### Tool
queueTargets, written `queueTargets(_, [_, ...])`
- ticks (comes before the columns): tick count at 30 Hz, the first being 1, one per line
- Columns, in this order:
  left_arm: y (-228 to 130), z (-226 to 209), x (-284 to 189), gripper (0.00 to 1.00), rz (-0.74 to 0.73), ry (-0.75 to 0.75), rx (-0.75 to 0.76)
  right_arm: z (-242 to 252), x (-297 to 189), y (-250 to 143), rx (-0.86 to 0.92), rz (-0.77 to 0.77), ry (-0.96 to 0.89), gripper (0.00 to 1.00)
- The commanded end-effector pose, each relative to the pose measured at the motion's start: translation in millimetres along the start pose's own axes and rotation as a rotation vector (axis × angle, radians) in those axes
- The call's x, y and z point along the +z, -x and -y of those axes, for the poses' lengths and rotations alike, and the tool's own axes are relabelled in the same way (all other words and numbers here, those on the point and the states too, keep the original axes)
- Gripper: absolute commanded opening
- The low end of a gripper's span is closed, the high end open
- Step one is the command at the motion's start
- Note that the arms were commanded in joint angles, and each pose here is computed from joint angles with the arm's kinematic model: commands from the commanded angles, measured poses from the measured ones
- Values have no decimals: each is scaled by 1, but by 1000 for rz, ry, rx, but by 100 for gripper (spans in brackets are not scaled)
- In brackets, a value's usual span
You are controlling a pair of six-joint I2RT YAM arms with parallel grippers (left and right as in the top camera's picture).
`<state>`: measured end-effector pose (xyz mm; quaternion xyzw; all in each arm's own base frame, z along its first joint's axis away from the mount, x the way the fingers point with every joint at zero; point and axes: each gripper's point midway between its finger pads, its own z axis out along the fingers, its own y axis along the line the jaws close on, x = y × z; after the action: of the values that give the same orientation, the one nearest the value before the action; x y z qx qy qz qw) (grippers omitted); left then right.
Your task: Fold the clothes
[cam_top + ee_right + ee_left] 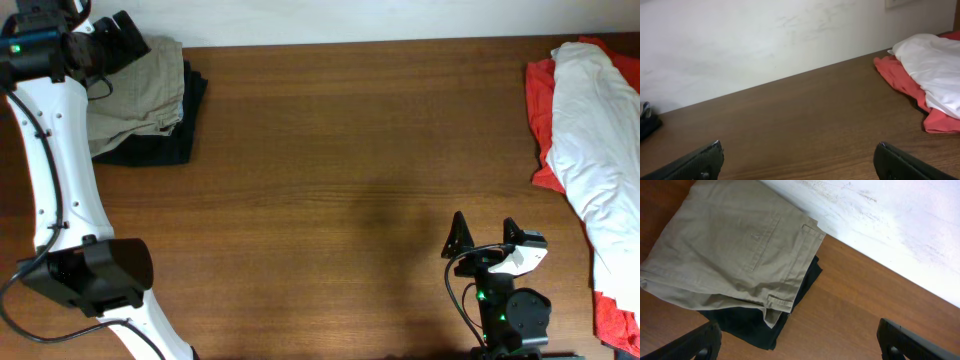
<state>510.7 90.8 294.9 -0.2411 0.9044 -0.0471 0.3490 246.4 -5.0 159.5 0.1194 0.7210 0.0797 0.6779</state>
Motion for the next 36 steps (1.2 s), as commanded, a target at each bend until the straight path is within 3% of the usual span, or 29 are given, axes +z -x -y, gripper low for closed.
queueTargets(1, [-6,-1,2,99,-17,23,15,2,0,-2,0,-2,-4,99])
queueTargets(7, [-33,13,-30,99,-59,53,66,2,0,-2,0,-2,-4,99])
queueTargets(13, [-60,24,-71,99,119,156,167,2,0,-2,0,-3,-4,99])
queueTargets(16, [-95,15,-87,99,185,157,191,2,0,-2,0,-2,-4,99])
queueTargets(18, [-143,-17,-99,99,144,178,203,2,0,-2,0,-2,-4,99])
queueTargets(21, [-178,-46,-110,99,126,197,199,2,0,-2,0,-3,-4,99])
queueTargets(26, [-199,-80,-134,99,309,182,153,2,0,-2,0,-2,-4,99])
queueTargets(36, [-238,-70,-112,99,664,-31,428,2,0,-2,0,-2,-4,99])
